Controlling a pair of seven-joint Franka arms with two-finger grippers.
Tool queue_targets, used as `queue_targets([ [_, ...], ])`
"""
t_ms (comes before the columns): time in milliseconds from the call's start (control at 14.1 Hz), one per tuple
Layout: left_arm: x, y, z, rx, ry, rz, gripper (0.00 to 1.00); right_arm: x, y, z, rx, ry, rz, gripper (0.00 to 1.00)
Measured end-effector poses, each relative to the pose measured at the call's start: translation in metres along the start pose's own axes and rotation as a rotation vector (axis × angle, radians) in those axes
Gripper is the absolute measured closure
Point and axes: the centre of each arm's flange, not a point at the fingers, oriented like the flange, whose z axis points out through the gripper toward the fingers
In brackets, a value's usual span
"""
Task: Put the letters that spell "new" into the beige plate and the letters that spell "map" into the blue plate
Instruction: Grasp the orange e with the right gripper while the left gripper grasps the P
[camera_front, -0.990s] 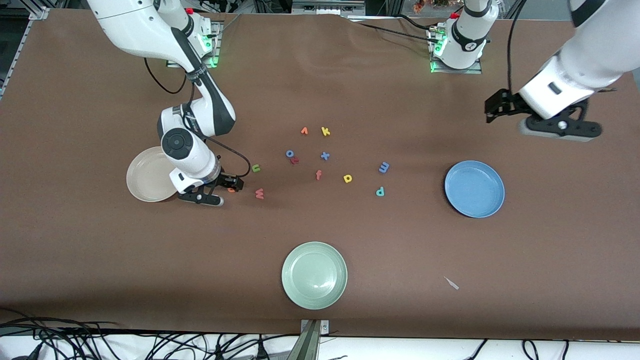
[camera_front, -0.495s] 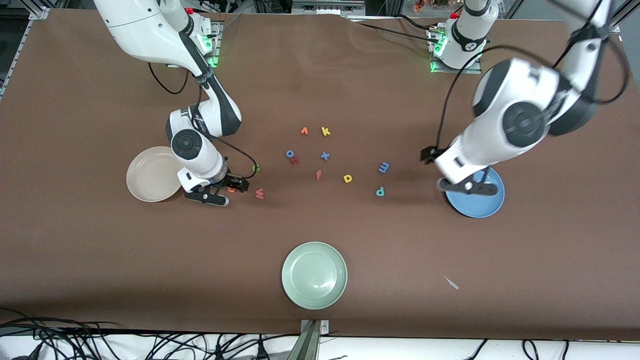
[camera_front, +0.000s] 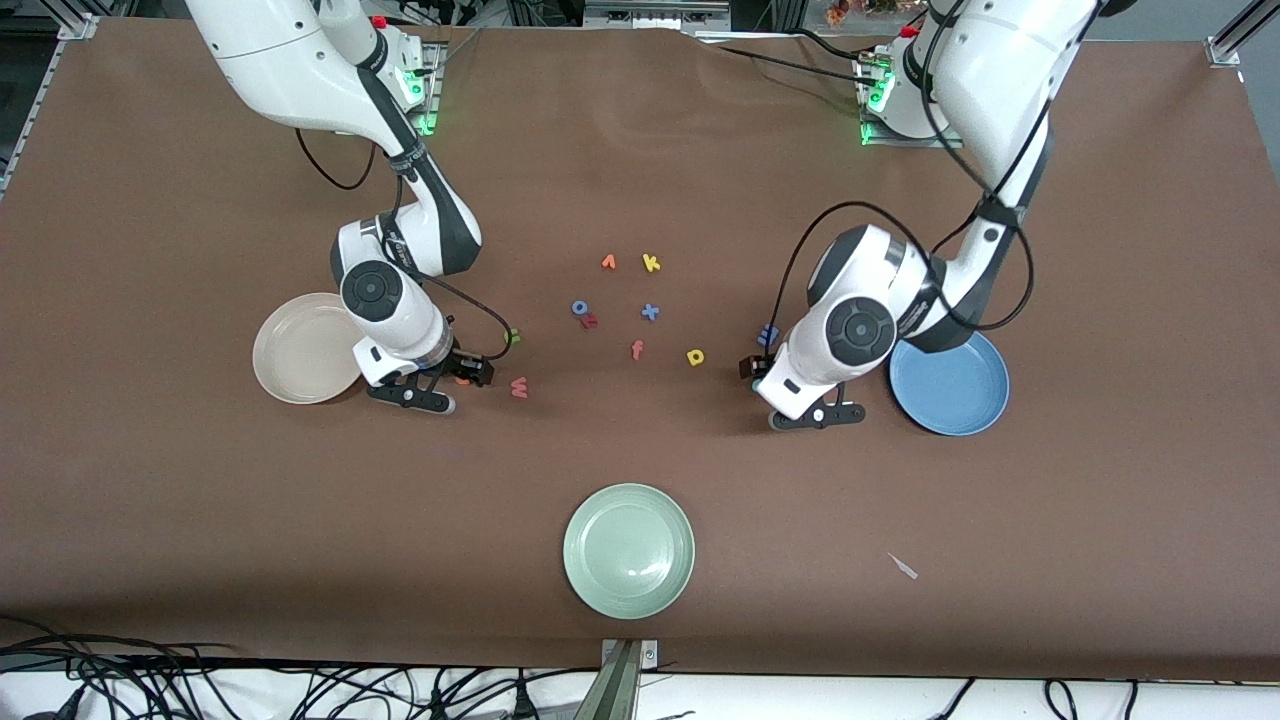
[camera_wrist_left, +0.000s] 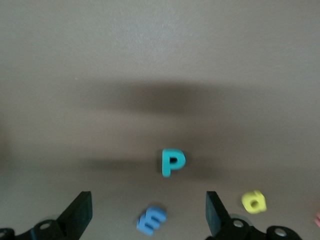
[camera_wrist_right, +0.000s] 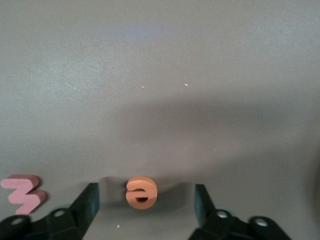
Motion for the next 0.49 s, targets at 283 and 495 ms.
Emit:
queue_targets([
  [283, -0.004, 0.019, 0.020, 0.009, 0.034, 0.042, 0.02, 0.000, 0.000, 0.005, 0.004, 0.005, 0.002, 0.24],
  [495, -0.002, 0.023, 0.034, 0.004, 0.056, 0.053, 0.06, 0.000, 0.000, 0.009, 0.006, 0.009, 0.003, 0.37],
])
